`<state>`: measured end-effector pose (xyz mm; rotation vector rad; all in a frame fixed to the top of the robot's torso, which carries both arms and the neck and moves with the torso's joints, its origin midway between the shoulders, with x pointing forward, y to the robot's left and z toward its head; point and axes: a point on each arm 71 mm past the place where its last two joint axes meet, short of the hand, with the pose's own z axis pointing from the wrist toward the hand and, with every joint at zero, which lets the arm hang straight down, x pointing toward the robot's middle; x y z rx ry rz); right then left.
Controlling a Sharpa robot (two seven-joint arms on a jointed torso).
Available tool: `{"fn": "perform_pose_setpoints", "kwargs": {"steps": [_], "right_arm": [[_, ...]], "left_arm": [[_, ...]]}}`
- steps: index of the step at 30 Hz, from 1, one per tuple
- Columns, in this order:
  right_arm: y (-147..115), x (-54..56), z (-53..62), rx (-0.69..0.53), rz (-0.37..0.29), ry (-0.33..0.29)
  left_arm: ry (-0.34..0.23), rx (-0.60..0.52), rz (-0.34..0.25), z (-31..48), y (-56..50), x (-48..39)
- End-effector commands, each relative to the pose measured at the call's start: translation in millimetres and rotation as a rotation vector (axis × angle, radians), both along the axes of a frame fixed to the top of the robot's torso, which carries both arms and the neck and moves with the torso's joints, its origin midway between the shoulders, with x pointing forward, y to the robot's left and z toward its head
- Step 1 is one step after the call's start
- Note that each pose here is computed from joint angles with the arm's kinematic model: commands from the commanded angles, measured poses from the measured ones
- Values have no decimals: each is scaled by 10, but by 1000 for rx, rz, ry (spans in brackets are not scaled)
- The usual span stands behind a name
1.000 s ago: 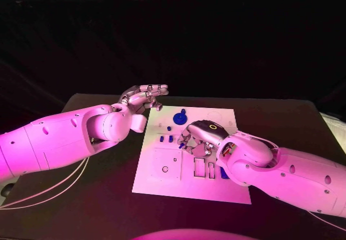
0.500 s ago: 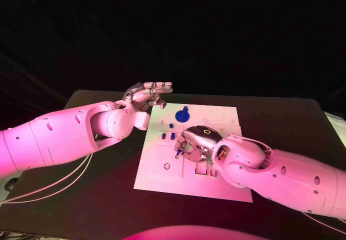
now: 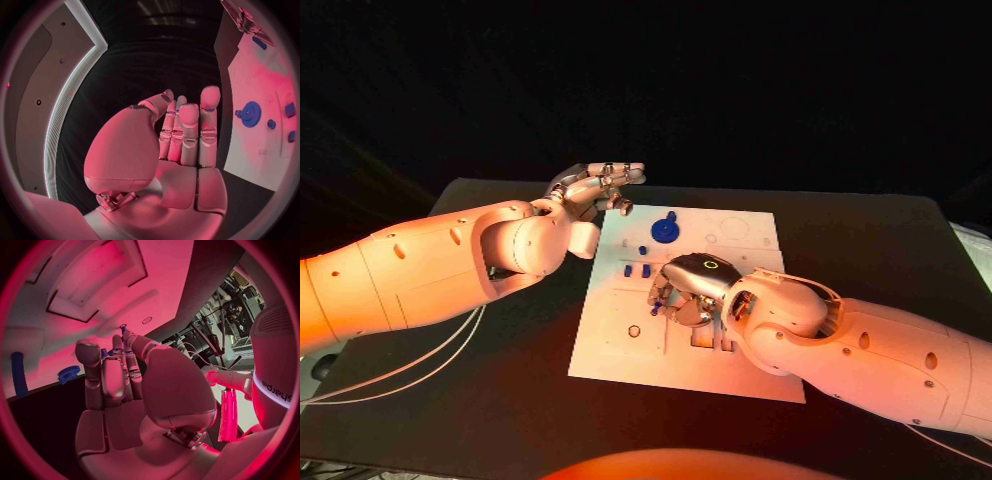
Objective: Assemble the parts on the task board
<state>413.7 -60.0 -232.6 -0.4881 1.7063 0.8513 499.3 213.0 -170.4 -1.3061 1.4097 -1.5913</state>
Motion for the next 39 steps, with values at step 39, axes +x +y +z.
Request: {"fn": "perform_pose_setpoints", "kwargs": {"steps": [39], "right_arm": [[57, -5, -58, -63, -14, -41]], "left_arm": [[0, -6, -19, 7, -15, -6]]}}
